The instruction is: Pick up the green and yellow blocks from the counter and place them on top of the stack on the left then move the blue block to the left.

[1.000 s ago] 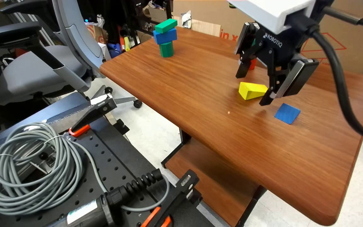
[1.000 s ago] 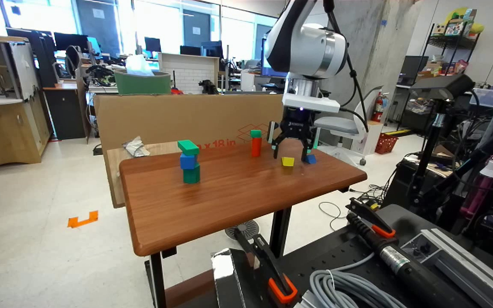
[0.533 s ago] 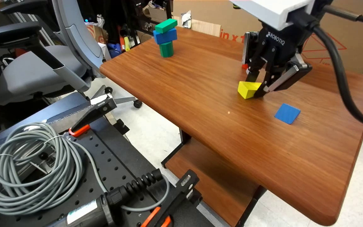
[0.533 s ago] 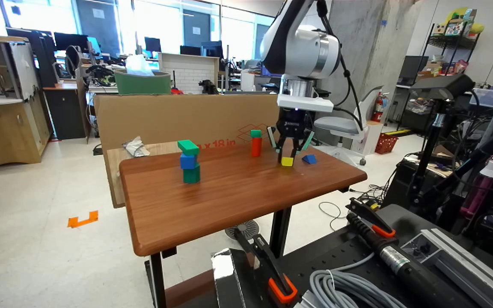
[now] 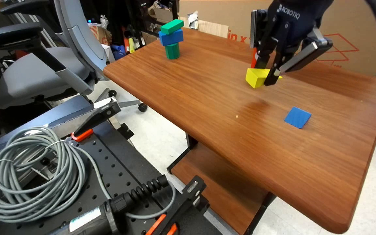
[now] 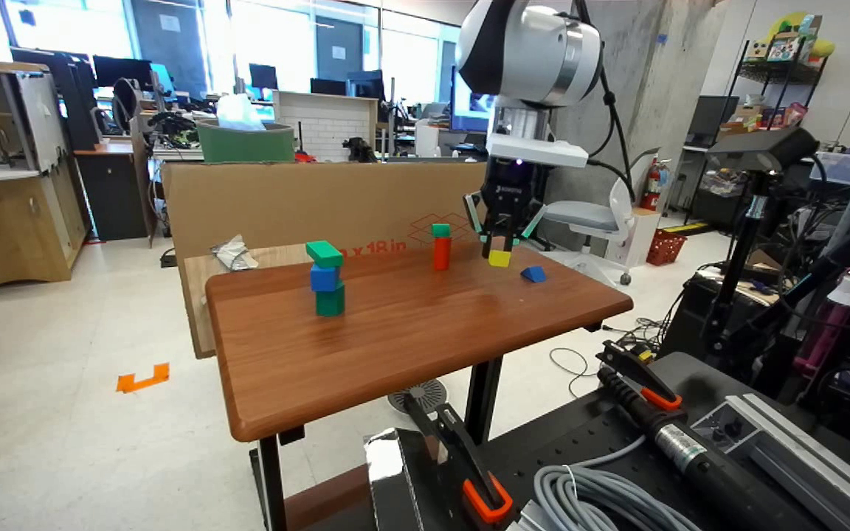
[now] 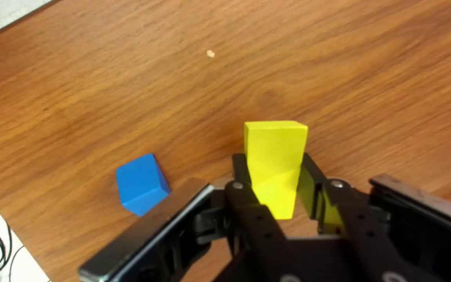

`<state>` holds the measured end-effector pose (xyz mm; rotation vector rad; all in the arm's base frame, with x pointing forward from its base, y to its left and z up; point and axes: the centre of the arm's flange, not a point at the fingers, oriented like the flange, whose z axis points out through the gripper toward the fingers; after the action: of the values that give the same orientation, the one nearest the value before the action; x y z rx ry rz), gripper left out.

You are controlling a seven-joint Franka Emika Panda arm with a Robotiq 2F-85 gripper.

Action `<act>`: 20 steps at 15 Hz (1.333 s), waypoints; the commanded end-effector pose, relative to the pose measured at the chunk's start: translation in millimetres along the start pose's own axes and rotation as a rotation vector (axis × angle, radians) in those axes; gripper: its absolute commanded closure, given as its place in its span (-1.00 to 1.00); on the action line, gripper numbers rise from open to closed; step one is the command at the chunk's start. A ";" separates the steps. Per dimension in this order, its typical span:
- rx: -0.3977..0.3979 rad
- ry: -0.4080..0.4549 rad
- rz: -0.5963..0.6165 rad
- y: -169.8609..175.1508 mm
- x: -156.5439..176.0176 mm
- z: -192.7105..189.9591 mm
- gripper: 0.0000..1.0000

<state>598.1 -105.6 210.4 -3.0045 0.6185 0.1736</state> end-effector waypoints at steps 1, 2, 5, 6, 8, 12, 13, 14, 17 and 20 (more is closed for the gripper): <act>0.010 0.022 -0.088 -12.1 -38.9 -38.8 0.83; 0.014 0.034 -0.107 -19.6 -44.3 -46.4 0.83; 0.027 0.049 -0.175 -54.4 -55.7 -64.6 0.83; 0.029 0.051 -0.196 -66.7 -60.3 -67.4 0.83; 0.029 0.053 -0.245 -96.5 -70.6 -69.0 0.83; 0.016 0.047 -0.334 -154.9 -91.1 -62.1 0.83; 0.012 0.045 -0.350 -167.8 -95.9 -59.8 0.83; 0.009 0.044 -0.364 -178.7 -100.5 -57.9 0.83; -0.002 0.040 -0.397 -208.2 -109.4 -53.1 0.83; -0.015 0.046 -0.421 -230.8 -111.2 -47.9 0.83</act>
<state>578.4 126.5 282.5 -3.0514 -0.0038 0.0682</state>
